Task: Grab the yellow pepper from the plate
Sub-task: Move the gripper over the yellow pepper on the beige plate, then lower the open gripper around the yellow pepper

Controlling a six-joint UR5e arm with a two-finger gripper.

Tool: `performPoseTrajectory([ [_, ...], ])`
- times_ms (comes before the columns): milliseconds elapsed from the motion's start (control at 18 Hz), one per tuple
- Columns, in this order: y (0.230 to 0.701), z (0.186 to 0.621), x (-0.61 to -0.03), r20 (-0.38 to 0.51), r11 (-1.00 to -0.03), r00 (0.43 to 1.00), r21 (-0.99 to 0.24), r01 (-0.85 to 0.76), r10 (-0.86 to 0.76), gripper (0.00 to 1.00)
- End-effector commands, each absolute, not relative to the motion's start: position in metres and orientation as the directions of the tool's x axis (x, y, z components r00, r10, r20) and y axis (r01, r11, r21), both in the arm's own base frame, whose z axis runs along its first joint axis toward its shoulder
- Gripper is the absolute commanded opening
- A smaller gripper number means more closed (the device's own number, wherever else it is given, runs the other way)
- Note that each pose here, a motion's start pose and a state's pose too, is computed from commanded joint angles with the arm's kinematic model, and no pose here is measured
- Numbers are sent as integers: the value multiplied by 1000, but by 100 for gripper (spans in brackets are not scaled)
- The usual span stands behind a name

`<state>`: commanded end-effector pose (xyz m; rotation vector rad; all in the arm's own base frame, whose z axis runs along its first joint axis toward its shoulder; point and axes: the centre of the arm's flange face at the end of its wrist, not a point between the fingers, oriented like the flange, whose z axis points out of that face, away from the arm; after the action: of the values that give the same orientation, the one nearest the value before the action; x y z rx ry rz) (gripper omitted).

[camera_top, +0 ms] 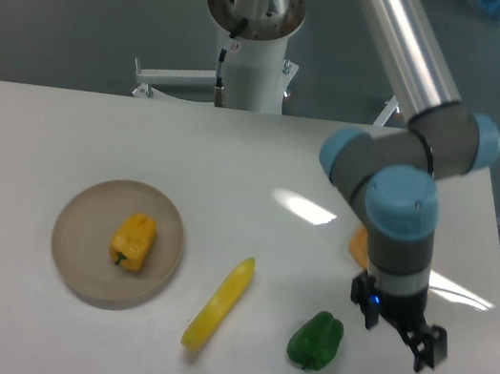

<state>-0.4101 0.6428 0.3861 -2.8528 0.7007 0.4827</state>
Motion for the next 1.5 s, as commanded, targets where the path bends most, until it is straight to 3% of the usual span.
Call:
performPoseTrajectory([
  [389,621,413,-316,-147,-945,972,-244,-217,-185,100],
  [667,635,382,-233,-23,-966,998,-253,-59,-55,100],
  [944,644,342,-168,8,-964,1000,-265,-3,-6,100],
  [1500,642,300,-94,20,-965,995,-246,-87,-94,100],
])
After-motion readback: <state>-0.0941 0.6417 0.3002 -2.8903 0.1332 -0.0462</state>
